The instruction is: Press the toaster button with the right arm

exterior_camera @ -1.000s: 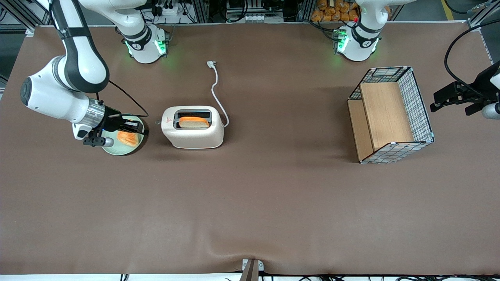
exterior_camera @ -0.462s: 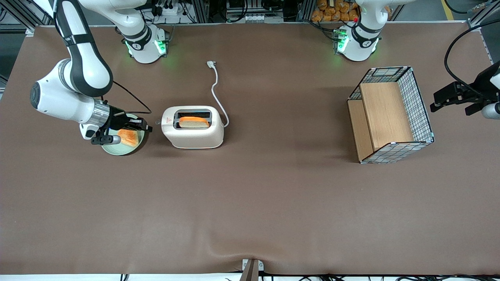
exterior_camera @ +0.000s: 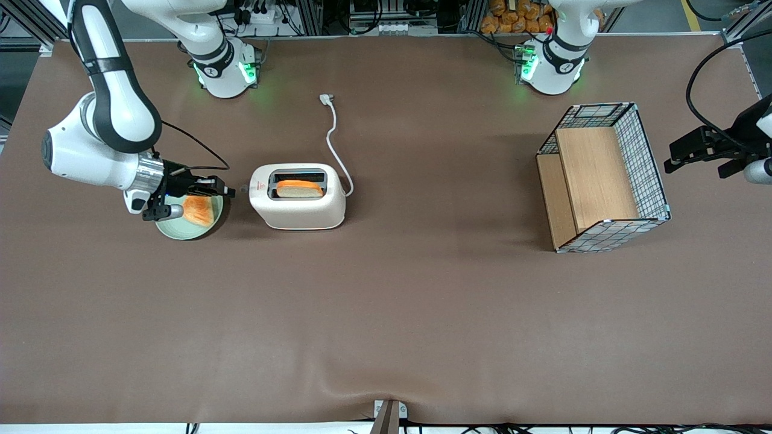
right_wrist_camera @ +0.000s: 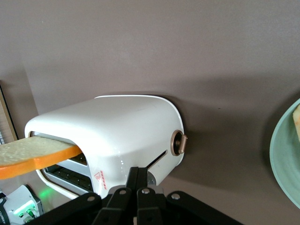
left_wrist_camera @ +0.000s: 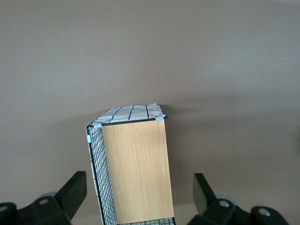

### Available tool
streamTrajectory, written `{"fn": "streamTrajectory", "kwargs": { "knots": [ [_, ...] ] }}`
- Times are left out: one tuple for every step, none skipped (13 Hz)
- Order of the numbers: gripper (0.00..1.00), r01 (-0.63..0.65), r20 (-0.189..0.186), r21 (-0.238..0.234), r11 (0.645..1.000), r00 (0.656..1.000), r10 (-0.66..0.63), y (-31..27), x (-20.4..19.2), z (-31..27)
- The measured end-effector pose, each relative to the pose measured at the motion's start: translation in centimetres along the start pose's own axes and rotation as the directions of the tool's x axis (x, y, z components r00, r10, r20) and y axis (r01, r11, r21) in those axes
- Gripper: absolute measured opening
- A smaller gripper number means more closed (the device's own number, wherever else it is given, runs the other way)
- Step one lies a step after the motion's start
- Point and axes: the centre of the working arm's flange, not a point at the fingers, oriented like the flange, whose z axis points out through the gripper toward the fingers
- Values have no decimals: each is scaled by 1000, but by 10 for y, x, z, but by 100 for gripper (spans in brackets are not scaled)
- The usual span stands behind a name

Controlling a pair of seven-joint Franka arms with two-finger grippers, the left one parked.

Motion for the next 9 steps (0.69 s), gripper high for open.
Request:
{"fn": "streamTrajectory", "kwargs": {
  "knots": [
    [1,-2,3,3,1000,1000,2,0,-1,1],
    [1,-5,6,6,1000,1000,5,0,-2,3],
    [1,-9,10,11,1000,1000,9,1,-2,5],
    [1,-17,13,20,1000,1000,16,1,-2,8],
    [1,-24,18,28,999,1000,24,3,-2,12],
    [1,-29,27,34,999,999,29,6,-2,17],
    [1,-33,37,42,999,999,32,9,-2,23],
    [1,-36,44,50,998,998,34,12,-1,28],
    [1,-41,48,56,998,998,39,15,-1,32]
  ]
}}
